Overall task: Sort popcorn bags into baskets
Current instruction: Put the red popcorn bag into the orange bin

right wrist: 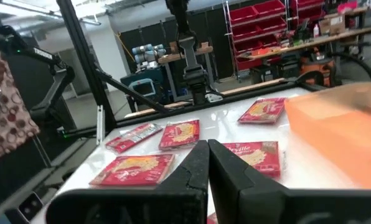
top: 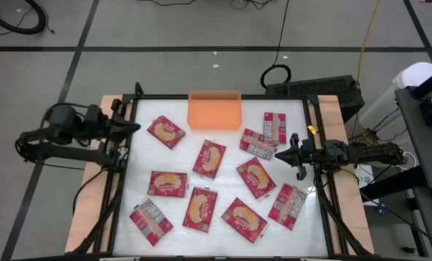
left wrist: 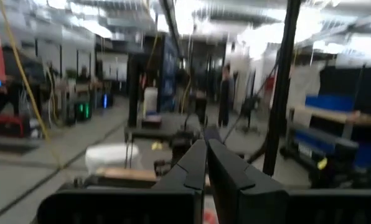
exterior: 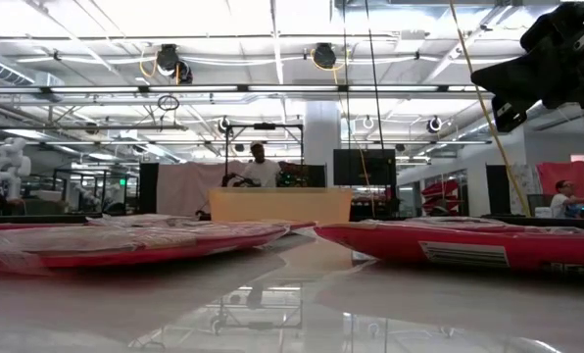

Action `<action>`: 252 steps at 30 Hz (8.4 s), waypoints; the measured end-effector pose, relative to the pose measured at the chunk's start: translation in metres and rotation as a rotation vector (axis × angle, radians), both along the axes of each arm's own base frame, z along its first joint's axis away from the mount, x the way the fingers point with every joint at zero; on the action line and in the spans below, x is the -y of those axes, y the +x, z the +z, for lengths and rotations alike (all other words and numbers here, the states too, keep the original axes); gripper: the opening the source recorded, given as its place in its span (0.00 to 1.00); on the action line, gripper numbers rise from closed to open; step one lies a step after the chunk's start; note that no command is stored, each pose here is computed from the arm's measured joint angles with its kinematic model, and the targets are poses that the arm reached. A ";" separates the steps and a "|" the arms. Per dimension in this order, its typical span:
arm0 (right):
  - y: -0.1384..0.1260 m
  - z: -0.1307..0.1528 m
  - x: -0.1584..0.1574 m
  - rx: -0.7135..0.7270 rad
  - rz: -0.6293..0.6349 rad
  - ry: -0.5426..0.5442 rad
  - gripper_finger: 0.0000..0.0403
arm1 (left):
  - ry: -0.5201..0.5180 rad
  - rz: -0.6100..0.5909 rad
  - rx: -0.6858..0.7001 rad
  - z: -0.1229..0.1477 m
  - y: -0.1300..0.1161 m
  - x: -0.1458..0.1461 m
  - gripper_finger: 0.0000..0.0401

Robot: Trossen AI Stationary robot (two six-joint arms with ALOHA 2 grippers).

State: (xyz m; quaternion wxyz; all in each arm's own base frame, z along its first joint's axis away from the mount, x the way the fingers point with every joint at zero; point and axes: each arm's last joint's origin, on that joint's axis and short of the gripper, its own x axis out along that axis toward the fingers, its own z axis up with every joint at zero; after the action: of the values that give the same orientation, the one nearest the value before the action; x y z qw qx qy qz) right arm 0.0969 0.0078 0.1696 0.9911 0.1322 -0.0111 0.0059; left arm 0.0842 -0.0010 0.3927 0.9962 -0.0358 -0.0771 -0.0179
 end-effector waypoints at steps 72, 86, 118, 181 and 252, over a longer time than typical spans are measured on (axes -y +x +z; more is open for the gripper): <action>0.000 0.005 0.003 0.046 -0.115 -0.142 0.00 | 0.093 0.569 -1.620 -0.263 0.077 0.158 0.58; 0.006 0.008 0.003 0.064 -0.117 -0.016 0.00 | 0.298 0.536 -1.538 -0.263 0.090 0.144 0.03; 0.153 0.063 -0.010 -0.306 -0.072 -0.071 0.50 | 1.575 0.454 -1.026 -0.167 0.239 0.103 0.01; 0.141 0.034 0.019 -0.171 -0.053 -0.035 0.07 | 1.050 0.582 -0.730 -0.143 0.271 0.058 0.27; 0.168 0.052 0.045 0.385 -0.196 -0.049 0.03 | -0.165 0.210 -0.065 -0.152 0.225 -0.023 0.25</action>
State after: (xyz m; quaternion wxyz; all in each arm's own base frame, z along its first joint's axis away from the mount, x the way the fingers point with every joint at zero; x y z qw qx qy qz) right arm 0.2654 -0.0369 0.2215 0.9695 0.1029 -0.2128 -0.0649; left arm 0.3090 0.0219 0.2412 0.9883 -0.1097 -0.0491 0.0942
